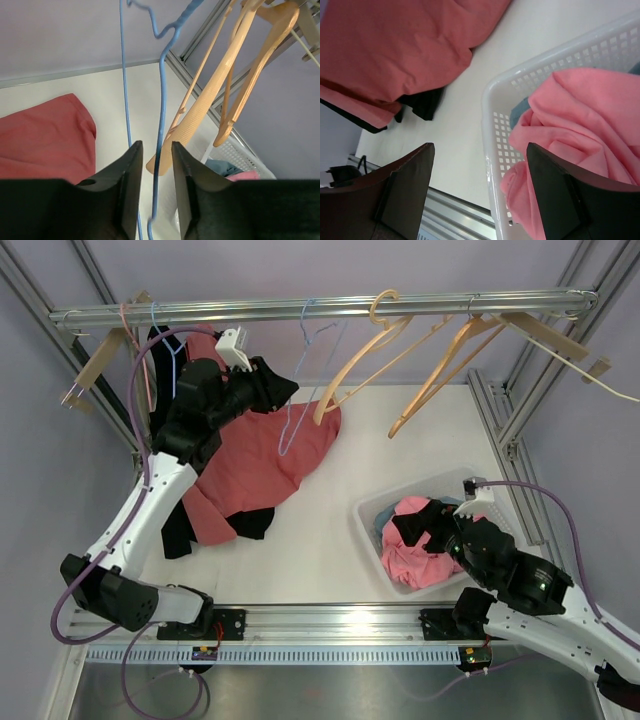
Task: Remove the t-shirt from the hanger
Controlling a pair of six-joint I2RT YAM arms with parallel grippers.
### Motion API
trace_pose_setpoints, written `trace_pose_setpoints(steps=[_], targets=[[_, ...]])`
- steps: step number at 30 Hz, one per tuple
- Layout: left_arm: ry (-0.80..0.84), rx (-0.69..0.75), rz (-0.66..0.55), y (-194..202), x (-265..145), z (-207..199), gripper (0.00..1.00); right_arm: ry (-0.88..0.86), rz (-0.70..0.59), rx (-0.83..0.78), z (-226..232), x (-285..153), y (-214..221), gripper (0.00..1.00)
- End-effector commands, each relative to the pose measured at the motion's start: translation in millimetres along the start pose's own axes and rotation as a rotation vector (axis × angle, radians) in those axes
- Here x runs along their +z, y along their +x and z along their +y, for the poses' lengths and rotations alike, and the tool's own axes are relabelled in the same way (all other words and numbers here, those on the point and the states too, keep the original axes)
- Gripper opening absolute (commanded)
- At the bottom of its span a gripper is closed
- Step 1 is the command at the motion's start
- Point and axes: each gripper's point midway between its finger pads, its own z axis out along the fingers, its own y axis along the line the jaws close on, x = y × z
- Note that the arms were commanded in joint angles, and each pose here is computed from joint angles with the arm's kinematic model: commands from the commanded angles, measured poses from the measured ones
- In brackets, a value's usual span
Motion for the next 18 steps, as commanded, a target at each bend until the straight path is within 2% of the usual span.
trace_pose_setpoints(steps=[1,2,5,8,12,13,18], targets=[[0.019,0.051,-0.101,-28,-18,-14,0.37,-0.041,-0.087,-0.015,14,-15,-35,0.84],[0.018,0.053,-0.099,-28,-19,-14,0.44,-0.053,-0.099,-0.013,17,-18,-40,0.84],[0.013,0.075,-0.098,-31,-28,-17,0.51,-0.071,-0.107,-0.014,23,-21,-46,0.84],[-0.028,0.125,-0.105,-39,-48,-18,0.55,-0.086,-0.110,-0.020,27,-23,-49,0.84],[-0.205,0.214,-0.149,-58,-85,0,0.59,-0.103,-0.130,-0.028,30,-28,-56,0.84],[-0.310,0.223,-0.161,-64,-97,15,0.59,-0.108,-0.139,-0.032,31,-29,-59,0.84],[-0.589,0.249,-0.169,-74,-137,58,0.62,-0.140,-0.132,-0.045,39,-26,-57,0.84]])
